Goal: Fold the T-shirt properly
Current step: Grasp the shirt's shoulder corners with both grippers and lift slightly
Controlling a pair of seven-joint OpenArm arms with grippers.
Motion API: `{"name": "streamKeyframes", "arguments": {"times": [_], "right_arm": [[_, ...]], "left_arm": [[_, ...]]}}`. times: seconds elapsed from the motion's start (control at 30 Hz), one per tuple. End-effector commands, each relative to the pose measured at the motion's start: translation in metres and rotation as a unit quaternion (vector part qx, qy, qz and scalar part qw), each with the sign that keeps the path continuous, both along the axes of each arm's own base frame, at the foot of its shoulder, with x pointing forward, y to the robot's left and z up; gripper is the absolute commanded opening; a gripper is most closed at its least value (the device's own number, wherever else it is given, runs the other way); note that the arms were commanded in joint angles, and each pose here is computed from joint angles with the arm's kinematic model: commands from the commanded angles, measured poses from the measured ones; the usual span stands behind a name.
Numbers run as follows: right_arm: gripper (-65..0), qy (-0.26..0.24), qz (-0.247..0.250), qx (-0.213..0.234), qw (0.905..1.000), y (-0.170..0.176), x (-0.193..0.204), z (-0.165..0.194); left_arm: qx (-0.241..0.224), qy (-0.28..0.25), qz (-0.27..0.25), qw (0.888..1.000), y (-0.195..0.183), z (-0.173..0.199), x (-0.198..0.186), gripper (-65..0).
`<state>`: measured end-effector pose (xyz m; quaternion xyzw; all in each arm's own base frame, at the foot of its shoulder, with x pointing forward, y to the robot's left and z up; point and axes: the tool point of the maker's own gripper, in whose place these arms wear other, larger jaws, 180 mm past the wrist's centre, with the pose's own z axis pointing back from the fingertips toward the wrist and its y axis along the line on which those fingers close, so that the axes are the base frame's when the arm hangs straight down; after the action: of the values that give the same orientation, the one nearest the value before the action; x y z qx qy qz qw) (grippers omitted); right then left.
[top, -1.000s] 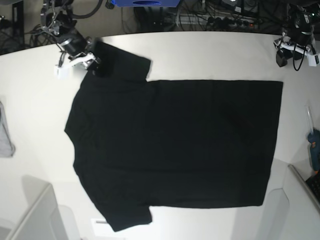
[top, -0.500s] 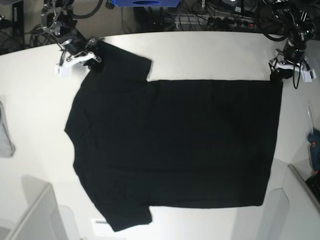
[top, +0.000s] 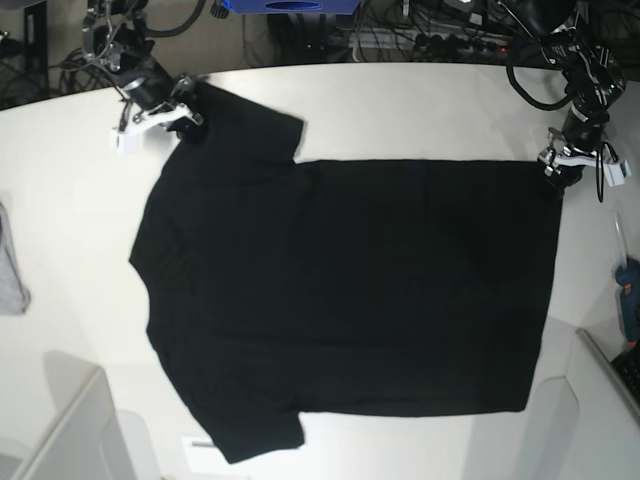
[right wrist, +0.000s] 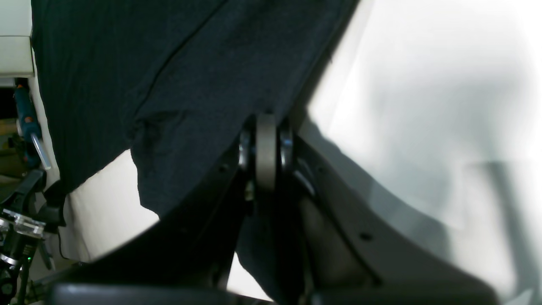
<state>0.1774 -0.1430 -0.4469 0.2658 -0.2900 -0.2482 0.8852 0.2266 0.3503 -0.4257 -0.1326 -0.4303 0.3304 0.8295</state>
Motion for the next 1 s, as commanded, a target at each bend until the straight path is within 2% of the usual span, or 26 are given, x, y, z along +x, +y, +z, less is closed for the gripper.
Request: {"name": "streamKeyframes", "arguments": {"times": [0.0, 0.07, 0.13, 0.2, 0.37, 0.63, 0.97], "right_arm": [[-65.0, 0.022, 0.005, -0.007, 0.9997, -0.003, -0.010, -0.006], [-65.0, 0.022, 0.005, -0.008, 0.9997, -0.003, -0.010, -0.006], [-65.0, 0.021, 0.004, -0.008, 0.9997, -0.003, -0.010, -0.005], [-65.0, 0.020, 0.004, -0.009, 0.9998, -0.003, -0.009, -0.005], [-65.0, 0.018, -0.002, -0.012, 0.9998, -0.008, -0.008, -0.004], [-65.0, 0.022, -0.037, -0.032, 0.9985, -0.038, -0.015, -0.003], [-65.0, 0.039, -0.037, -0.038, 0.9978, -0.041, -0.036, -0.005]], "left_arm": [[-0.009, 0.074, -0.014, 0.997, -0.007, -0.025, -0.023, -25.8], [-0.010, 0.075, -0.014, 0.997, -0.008, -0.026, -0.023, -30.8], [-0.011, 0.076, -0.017, 0.997, -0.010, -0.027, -0.022, -39.5], [-0.011, 0.081, -0.043, 0.996, -0.023, -0.030, -0.016, -48.7], [-0.012, 0.089, -0.077, 0.993, -0.041, -0.034, -0.011, -65.0], [0.023, 0.102, -0.126, 0.987, -0.048, -0.027, -0.019, -65.0], [0.063, 0.114, -0.151, 0.980, -0.051, -0.010, -0.051, -65.0]]}}
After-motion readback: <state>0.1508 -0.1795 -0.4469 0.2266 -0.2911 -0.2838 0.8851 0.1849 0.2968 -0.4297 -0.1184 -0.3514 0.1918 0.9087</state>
